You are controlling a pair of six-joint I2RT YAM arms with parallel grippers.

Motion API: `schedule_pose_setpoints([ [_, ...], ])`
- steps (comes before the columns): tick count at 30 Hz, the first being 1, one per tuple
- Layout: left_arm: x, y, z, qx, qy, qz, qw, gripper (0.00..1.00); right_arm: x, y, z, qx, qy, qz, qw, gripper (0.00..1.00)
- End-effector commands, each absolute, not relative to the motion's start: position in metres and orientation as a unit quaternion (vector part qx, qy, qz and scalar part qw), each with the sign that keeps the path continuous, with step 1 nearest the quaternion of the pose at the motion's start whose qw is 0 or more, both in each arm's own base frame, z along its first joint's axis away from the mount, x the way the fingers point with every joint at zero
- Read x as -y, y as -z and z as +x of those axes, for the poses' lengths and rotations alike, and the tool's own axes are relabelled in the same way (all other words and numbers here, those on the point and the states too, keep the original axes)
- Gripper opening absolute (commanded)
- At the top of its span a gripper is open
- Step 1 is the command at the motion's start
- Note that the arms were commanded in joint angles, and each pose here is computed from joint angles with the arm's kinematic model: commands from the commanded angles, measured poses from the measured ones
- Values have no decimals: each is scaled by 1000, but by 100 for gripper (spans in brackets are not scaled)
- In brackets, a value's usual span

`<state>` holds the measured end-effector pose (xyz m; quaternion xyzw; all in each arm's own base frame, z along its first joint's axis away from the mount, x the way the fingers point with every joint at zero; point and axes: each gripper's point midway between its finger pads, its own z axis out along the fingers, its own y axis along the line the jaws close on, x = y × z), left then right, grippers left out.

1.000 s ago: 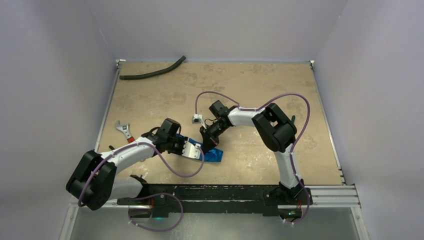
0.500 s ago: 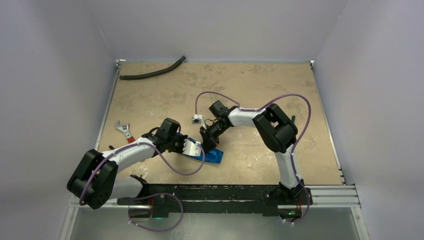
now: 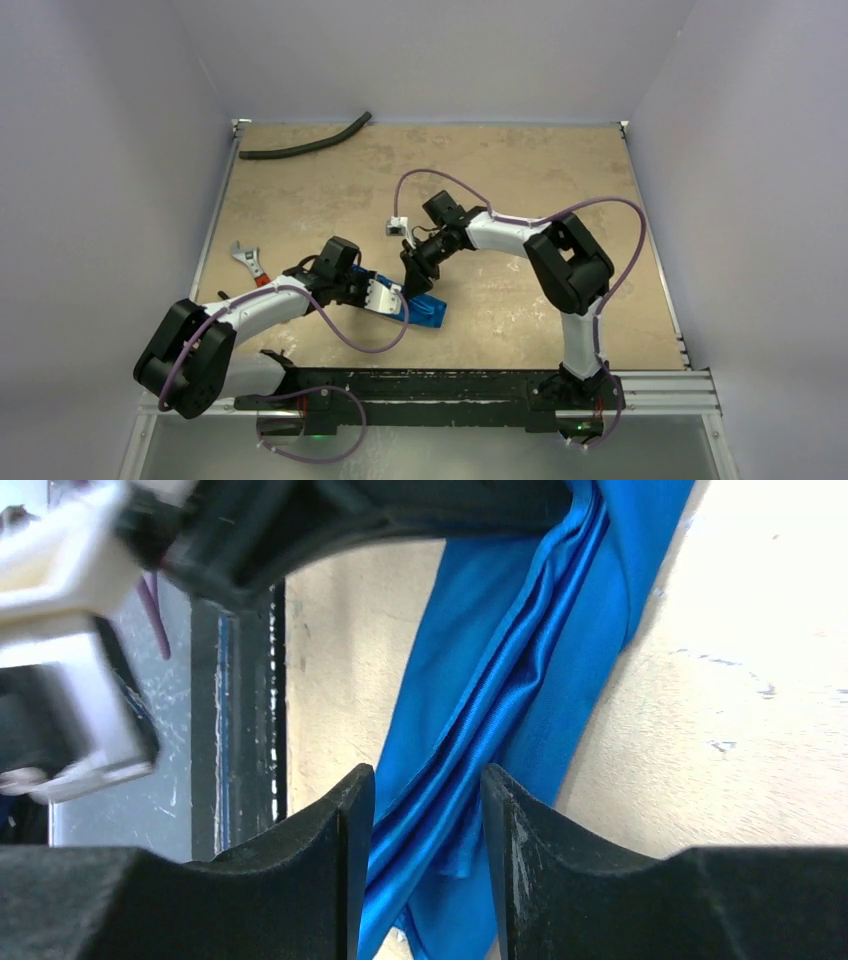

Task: Fold the napkin into a case and place the utensils inside
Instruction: Fold the 2/3-rectangle-folded napkin at the center of the board, then pick up the smaller rectangle-folded napkin from the center of the board.

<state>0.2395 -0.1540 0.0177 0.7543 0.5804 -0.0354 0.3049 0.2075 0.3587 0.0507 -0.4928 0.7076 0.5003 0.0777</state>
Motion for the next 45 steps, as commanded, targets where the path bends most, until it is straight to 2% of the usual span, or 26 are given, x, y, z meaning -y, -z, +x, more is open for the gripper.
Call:
schedule_pose_setpoints([
  [1, 143, 5, 209, -593, 71, 762, 252, 0, -357, -92, 225, -699, -507, -485, 137, 47],
  [4, 144, 4, 208, -594, 73, 761, 251, 0, -352, -107, 228, -695, -517, -473, 158, 44],
  [5, 144, 4, 208, -594, 74, 761, 251, 0, -350, -113, 227, -693, -523, -469, 163, 38],
  [8, 145, 2, 208, -594, 74, 760, 251, 0, -345, -124, 213, -675, -553, -462, 160, 7],
  [9, 145, 2, 208, -595, 74, 760, 252, 0, -344, -122, 208, -675, -560, -456, 152, 0],
  [17, 145, 1, 208, -596, 75, 759, 251, 0, -349, -121, 155, -650, -610, -441, 101, 0],
  [20, 145, 0, 209, -595, 72, 760, 252, 0, -351, -110, 150, -657, -612, -434, 78, 0],
  [26, 145, -1, 210, -595, 72, 759, 253, 0, -344, -75, 157, -702, -592, -392, 48, 0],
  [40, 145, -2, 212, -595, 68, 759, 255, 0, -320, -40, 161, -752, -563, -342, 33, 0],
  [45, 151, -9, 218, -602, 69, 748, 269, 0, -313, -14, 170, -790, -521, -320, 33, 0],
])
